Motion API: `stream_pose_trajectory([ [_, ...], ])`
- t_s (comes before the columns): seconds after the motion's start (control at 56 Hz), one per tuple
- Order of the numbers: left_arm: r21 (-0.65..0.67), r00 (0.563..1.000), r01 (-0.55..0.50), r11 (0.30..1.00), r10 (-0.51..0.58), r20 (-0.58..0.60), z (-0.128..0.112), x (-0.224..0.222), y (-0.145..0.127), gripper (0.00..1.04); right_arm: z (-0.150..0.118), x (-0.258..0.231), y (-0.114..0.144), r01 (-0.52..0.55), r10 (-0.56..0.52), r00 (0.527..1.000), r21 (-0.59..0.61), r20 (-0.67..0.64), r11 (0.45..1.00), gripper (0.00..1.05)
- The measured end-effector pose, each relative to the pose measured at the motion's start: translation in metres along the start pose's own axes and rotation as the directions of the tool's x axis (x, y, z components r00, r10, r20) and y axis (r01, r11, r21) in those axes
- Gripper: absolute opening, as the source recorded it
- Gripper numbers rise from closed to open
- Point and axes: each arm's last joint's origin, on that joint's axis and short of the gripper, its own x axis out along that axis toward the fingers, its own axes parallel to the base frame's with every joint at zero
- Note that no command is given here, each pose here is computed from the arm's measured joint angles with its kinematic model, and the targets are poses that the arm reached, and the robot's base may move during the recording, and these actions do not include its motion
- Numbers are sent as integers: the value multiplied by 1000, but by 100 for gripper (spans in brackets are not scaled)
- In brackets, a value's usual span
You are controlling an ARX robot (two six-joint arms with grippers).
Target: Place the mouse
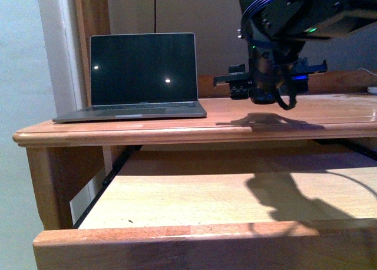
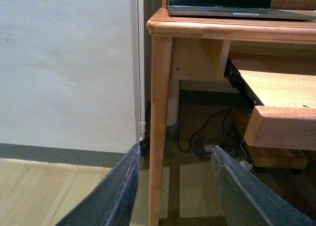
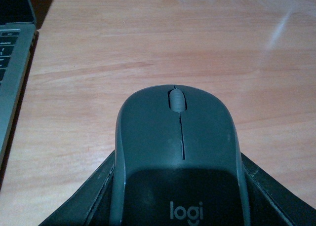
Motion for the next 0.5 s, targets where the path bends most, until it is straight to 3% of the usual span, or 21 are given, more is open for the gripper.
stream_pose_trajectory([
  [0.286,0,1000,0,1000,0,0,0,0,0,95,-15,32,34,34,-34,999,-12,-2,999,55],
  [0.339,2,1000,0,1000,0,0,0,0,0,99,-17,35,37,34,-35,999,-13,-1,999,55],
  [0.5,2,1000,0,1000,0,0,0,0,0,97,-21,37,41,17,-18,999,22,30,1000,87],
])
